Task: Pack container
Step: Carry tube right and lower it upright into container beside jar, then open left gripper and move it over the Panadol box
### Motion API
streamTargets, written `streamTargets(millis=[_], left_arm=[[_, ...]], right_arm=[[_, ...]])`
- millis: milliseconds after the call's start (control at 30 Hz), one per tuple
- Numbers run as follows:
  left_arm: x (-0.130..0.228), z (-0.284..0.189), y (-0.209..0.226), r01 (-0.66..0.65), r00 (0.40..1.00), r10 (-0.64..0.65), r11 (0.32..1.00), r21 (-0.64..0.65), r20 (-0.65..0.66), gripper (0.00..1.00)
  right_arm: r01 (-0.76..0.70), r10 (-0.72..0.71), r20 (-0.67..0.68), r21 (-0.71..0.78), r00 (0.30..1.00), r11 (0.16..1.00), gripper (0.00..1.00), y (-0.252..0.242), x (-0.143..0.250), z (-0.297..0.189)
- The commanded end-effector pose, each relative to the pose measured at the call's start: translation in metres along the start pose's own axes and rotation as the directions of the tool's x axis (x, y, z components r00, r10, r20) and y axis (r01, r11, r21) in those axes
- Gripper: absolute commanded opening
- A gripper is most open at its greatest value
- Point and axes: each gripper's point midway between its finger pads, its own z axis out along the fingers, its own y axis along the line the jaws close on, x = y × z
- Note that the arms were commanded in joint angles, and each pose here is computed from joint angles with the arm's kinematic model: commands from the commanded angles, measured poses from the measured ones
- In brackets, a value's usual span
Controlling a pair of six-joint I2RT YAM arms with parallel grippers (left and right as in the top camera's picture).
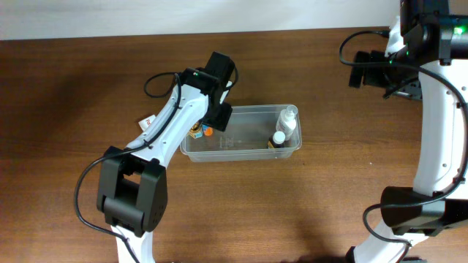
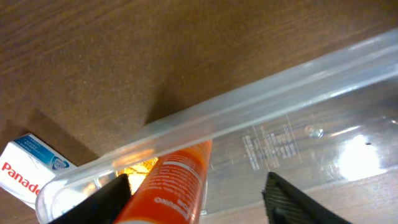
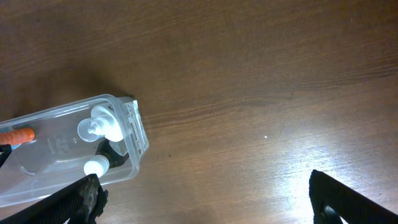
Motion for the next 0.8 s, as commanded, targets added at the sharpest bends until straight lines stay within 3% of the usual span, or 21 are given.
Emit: streamTargets(millis=[0,100,467,567,667,767], left_arm=[[-0.001,0.003,0.005,0.005,1.0,-0.005,1.0,-0.011,0.003,0.78],[-0.007,-0.001,0.005,0.006,1.0,-0.006,1.0,-0.011,0.019,0.87],[-0.03,-0.04,0.012,0.019,0.996,-0.017,1.0,-0.02,0.084,0.87],[-0.035,-0.08,0.017,0.022,0.995,-0.02,1.0,-0.019,0.1,0.99],[-0.032,-0.111,0.026,0.049,0.993,-0.046,0.999,-0.019,0.105,0.99],[-0.026,-0.143,0.049,0.159,0.979,-0.156,0.987,-0.017,0.129,0.99]], right_arm=[[-0.009,0.009,0.002,-0.004,1.0,1.0,0.98,0.0,-0.001,-0.001],[-0.009,0.009,0.002,-0.005,1.0,1.0,0.98,0.0,-0.001,-0.001],[-0.009,0.009,0.002,-0.004,1.0,1.0,0.98,0.0,-0.001,-0.001],[-0.009,0.009,0.002,-0.005,1.0,1.0,0.98,0.0,-0.001,-0.001],[-0.009,0.009,0.002,-0.004,1.0,1.0,0.98,0.0,-0.001,-0.001],[-0.009,0.009,0.002,-0.005,1.0,1.0,0.98,0.0,-0.001,-0.001]])
